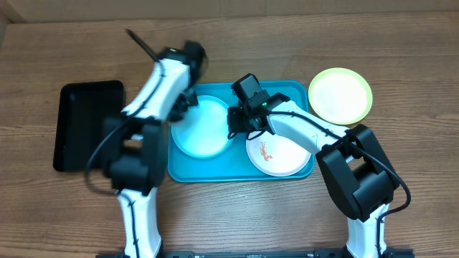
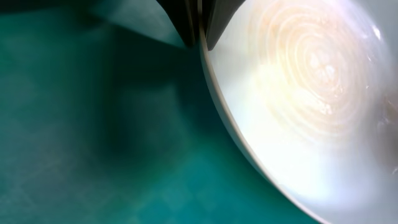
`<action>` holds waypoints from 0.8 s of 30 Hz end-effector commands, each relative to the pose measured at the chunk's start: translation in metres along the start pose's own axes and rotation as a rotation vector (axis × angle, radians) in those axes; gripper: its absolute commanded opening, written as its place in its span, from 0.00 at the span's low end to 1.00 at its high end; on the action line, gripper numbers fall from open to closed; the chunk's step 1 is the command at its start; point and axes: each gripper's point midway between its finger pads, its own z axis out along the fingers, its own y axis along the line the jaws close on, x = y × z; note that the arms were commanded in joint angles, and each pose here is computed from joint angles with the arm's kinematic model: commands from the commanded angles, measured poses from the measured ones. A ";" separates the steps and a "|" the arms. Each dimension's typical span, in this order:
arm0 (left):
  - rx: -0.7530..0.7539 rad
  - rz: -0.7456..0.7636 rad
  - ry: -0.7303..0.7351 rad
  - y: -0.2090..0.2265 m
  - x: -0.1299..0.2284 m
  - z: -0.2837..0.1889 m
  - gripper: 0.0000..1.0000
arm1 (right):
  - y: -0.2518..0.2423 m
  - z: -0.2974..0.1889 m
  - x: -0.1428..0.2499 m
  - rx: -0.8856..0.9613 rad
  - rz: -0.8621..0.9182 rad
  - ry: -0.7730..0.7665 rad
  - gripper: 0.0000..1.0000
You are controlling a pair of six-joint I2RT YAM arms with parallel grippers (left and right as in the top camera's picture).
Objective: Clean dirty plates on tray and stack at the side
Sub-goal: 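Keep scrubbing the light-blue plate, then lift the left gripper away, then lift the light-blue plate with the right gripper onto the yellow plate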
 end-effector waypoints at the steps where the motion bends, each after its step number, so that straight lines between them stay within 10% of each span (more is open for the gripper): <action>1: 0.205 -0.146 -0.133 0.030 -0.032 -0.076 0.04 | 0.001 -0.020 -0.028 0.031 -0.065 -0.081 0.04; 8: 0.489 -0.134 -0.157 0.063 -0.035 -0.131 0.04 | 0.004 -0.065 -0.064 0.151 -0.200 -0.183 0.04; 24: 0.369 -0.370 -0.012 0.181 -0.021 -0.091 0.04 | 0.068 -0.230 -0.100 0.897 -0.647 -0.686 0.04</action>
